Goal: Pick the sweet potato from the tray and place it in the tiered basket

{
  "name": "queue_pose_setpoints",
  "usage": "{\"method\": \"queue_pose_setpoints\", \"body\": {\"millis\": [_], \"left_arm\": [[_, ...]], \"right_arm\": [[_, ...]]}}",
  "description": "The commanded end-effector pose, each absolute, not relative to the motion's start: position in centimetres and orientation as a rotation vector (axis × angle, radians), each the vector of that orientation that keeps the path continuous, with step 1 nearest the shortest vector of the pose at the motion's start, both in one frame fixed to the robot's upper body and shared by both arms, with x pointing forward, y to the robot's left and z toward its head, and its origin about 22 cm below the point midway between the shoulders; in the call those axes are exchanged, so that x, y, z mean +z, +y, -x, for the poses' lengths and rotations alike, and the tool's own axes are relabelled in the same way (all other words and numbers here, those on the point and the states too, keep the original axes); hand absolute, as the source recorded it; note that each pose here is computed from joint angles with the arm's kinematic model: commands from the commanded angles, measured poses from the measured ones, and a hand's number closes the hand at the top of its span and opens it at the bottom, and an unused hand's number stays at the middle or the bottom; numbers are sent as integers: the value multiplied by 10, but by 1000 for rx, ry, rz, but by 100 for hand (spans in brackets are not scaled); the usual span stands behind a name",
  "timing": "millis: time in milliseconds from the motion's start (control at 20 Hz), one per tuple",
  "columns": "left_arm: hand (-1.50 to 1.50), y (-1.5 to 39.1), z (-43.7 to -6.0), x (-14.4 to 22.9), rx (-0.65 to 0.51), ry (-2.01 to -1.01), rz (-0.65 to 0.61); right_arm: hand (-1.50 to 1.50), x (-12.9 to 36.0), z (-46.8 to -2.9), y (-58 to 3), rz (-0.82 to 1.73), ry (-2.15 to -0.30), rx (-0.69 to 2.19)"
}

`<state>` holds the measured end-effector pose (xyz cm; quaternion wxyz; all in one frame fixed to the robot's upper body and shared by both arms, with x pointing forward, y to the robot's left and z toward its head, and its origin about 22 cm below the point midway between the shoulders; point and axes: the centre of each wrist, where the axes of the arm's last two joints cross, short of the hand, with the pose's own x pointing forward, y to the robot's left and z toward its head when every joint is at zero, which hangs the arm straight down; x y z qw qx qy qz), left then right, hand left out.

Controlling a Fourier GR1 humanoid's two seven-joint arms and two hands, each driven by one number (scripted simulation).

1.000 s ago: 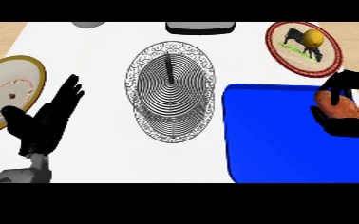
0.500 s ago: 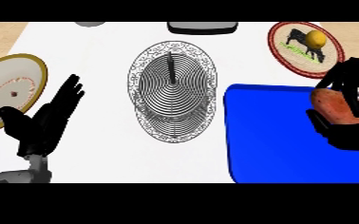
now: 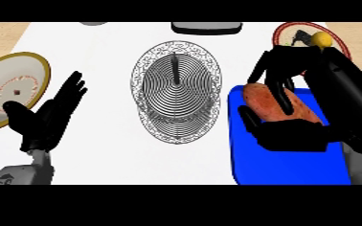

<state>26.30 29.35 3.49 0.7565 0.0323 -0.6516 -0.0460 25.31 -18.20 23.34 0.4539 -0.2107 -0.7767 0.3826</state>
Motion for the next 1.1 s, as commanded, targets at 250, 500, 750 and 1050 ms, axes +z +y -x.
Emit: {"method": "queue_pose_setpoints", "body": {"millis": [250,500,750,1050], "left_arm": [[0,295,-263,30,-110,-1417,-55],[0,291,-252,31,-94,-1422,-87],[0,292,-247,32,-108,-1425,-73],[0,268,-251,50,-93,-1419,-71]], "right_arm": [[150,234,-267,-94,499,-1862,953],[150,225,-254,-80,508,-1777,954],[150,208,-292,-64,520,-1773,980],[150,189,-307,-51,582,-1794,967]]}}
